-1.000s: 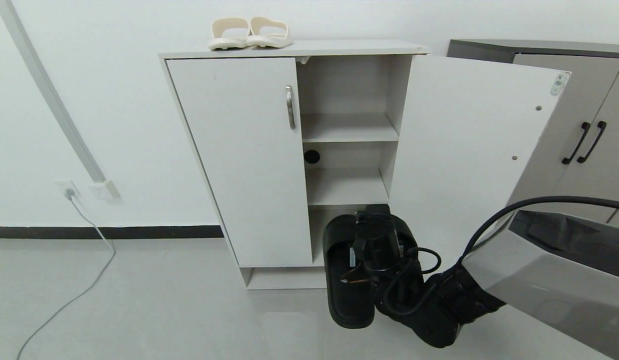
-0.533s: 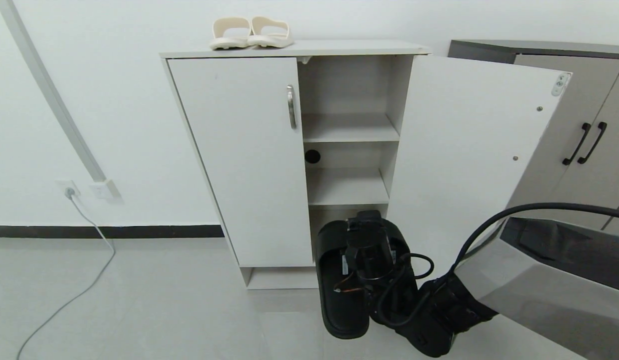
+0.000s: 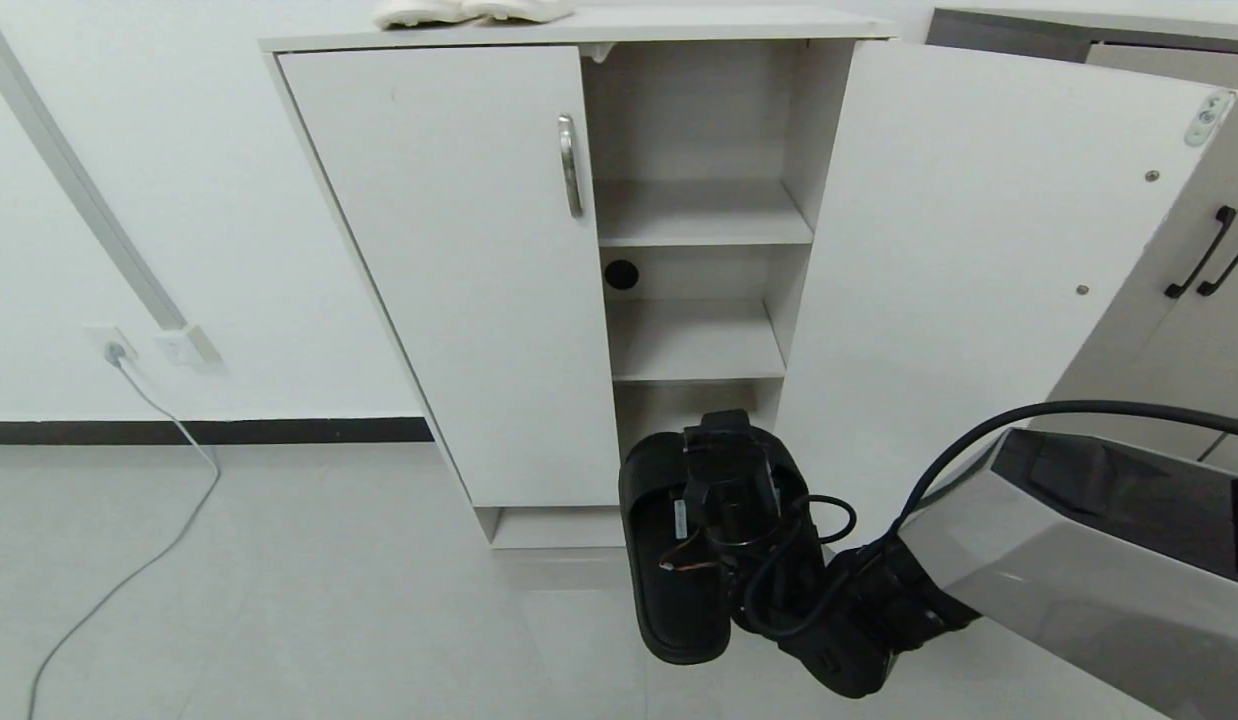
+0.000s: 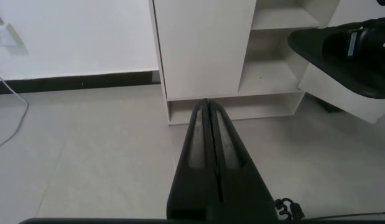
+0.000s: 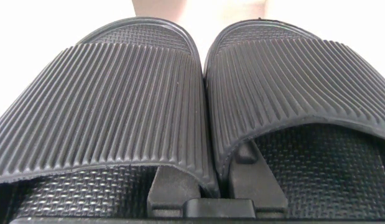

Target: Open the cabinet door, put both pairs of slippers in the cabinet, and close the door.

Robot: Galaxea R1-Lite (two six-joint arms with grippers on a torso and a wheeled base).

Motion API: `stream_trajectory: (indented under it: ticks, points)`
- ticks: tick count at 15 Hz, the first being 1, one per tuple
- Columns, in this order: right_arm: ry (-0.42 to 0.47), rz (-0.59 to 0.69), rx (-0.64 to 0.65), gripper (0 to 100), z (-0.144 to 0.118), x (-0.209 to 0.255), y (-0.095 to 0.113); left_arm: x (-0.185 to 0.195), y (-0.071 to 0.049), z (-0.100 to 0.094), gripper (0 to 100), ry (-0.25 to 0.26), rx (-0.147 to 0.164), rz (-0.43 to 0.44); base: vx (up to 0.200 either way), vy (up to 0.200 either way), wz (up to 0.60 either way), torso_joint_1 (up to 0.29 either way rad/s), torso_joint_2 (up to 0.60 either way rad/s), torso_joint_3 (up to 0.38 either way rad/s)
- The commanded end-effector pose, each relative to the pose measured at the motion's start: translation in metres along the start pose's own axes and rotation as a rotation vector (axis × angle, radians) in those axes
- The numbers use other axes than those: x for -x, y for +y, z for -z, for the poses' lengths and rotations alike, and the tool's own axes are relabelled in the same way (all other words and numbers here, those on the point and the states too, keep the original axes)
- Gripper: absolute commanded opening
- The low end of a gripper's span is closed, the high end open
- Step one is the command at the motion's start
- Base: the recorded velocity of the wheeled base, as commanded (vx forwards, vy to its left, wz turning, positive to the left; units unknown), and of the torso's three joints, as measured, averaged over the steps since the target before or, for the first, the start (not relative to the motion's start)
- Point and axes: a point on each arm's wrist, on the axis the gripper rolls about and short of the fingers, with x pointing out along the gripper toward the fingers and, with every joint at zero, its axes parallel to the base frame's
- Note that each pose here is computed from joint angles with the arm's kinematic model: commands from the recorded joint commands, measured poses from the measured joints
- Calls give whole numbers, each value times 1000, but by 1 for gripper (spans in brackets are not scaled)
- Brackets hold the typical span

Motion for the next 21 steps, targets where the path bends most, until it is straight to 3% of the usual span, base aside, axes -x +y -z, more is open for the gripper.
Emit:
stream_trajectory:
  ticks: [1, 6, 9, 13, 21]
  points:
    - [-3, -4, 0, 0, 0, 0, 2, 0, 0, 0, 0, 2, -1, 0, 0, 0, 0, 7, -2, -203]
    - [-24, 26, -11, 0, -3, -6, 4, 0, 0, 0, 0, 1, -8, 1, 0, 0, 0, 6, 2, -200]
    - [-86, 51, -27, 0, -22, 1, 3, 0, 0, 0, 0, 2, -8, 0, 0, 0, 0, 2, 2, -196]
    - [-257, 44, 1, 0, -32, 7, 0, 0, 0, 0, 0, 1, -7, 1, 0, 0, 0, 1, 0, -198]
    - [-331, 51, -15, 0, -39, 9, -1, 0, 0, 0, 0, 1, -7, 1, 0, 0, 0, 0, 0, -14]
